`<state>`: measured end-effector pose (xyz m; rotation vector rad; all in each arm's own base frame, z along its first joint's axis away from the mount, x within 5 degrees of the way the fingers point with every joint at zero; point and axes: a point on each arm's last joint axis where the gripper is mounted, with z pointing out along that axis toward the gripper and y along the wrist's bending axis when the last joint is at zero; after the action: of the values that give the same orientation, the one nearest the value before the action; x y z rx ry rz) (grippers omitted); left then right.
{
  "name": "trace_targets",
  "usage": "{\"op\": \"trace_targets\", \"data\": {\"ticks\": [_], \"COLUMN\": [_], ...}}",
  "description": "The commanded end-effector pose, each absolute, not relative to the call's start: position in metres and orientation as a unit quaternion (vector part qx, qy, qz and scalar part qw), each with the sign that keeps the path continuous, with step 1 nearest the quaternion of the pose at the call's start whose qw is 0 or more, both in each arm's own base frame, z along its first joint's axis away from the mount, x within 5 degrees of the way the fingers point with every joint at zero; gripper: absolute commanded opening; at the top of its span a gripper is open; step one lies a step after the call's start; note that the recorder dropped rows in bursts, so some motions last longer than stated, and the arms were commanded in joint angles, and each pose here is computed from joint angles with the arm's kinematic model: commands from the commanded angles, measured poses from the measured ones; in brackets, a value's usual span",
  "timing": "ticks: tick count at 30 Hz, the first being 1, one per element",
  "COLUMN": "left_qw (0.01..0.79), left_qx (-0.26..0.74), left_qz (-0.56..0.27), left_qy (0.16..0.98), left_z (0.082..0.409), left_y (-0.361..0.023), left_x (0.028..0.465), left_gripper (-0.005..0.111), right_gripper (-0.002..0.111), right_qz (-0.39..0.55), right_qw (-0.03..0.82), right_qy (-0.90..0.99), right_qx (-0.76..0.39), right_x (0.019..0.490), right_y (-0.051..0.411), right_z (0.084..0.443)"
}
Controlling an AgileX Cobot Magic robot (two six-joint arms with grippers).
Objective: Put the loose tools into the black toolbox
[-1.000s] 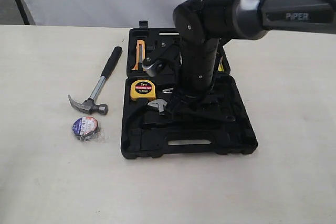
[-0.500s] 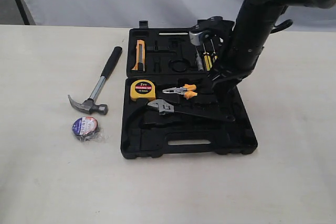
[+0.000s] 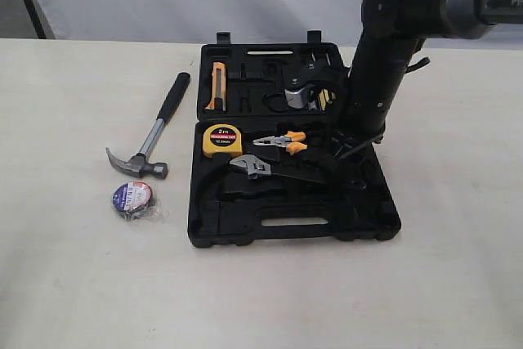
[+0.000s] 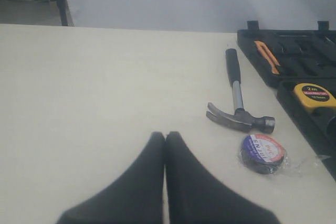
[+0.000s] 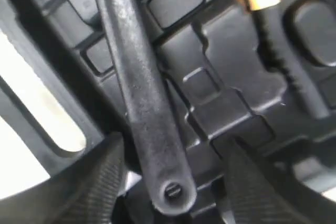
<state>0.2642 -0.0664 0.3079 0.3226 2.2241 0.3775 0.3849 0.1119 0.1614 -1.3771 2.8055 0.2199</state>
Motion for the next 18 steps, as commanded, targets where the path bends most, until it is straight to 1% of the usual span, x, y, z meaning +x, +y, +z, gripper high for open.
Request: {"op": "trace_targets", "data": {"ticks": [1,5,7,8,9,10,11,12,13,14,18], "left_qw": [0.422,0.422,0.422,0.422,0.422,0.422,0.422,0.422,0.422,0.422,0.422], "left_qx": [0.122,0.122,0.122,0.122,0.122,0.122,0.122,0.122,0.122,0.122,0.122], "left_qz": [0.139,0.139,0.139,0.139,0.139,0.139,0.139,0.139,0.139,0.139,0.139], "left_qy": [0.888,0.888,0.888,0.888,0.888,0.888,0.888,0.888,0.888,0.888,0.888], "left_z": [0.307,0.307,0.307,0.307,0.307,0.307,0.307,0.307,0.307,0.307,0.307], "left_y": [-0.066,-0.066,-0.066,-0.066,-0.066,-0.066,-0.066,-0.066,-0.066,-0.066,-0.066], "left_x": [0.263,0.263,0.263,0.263,0.263,0.263,0.263,0.263,0.263,0.263,0.263], "left_gripper": [0.001,0.001,0.001,0.001,0.001,0.001,0.001,0.001,0.001,0.001,0.001], "right_gripper": [0.055,0.055,0.055,0.054,0.051,0.037,0.028,0.01,0.002,0.0,0.0], "right_qz": [0.068,0.067,0.056,0.053,0.052,0.05,0.045,0.035,0.033,0.027,-0.009], "right_qw": [-0.008,-0.005,-0.011,-0.016,-0.02,-0.022,-0.023,-0.019,-0.012,-0.002,0.03], "right_qy": [0.887,0.876,0.873,0.872,0.872,0.869,0.868,0.864,0.864,0.861,0.844], "right_qx": [-0.457,-0.478,-0.484,-0.486,-0.486,-0.491,-0.494,-0.501,-0.502,-0.507,-0.536], "right_x": [0.383,0.383,0.384,0.384,0.384,0.384,0.384,0.385,0.386,0.387,0.394], "right_y": [0.118,0.123,0.121,0.121,0.12,0.12,0.119,0.118,0.118,0.117,0.114], "right_z": [0.153,0.152,0.146,0.143,0.141,0.141,0.141,0.143,0.146,0.149,0.153]}}
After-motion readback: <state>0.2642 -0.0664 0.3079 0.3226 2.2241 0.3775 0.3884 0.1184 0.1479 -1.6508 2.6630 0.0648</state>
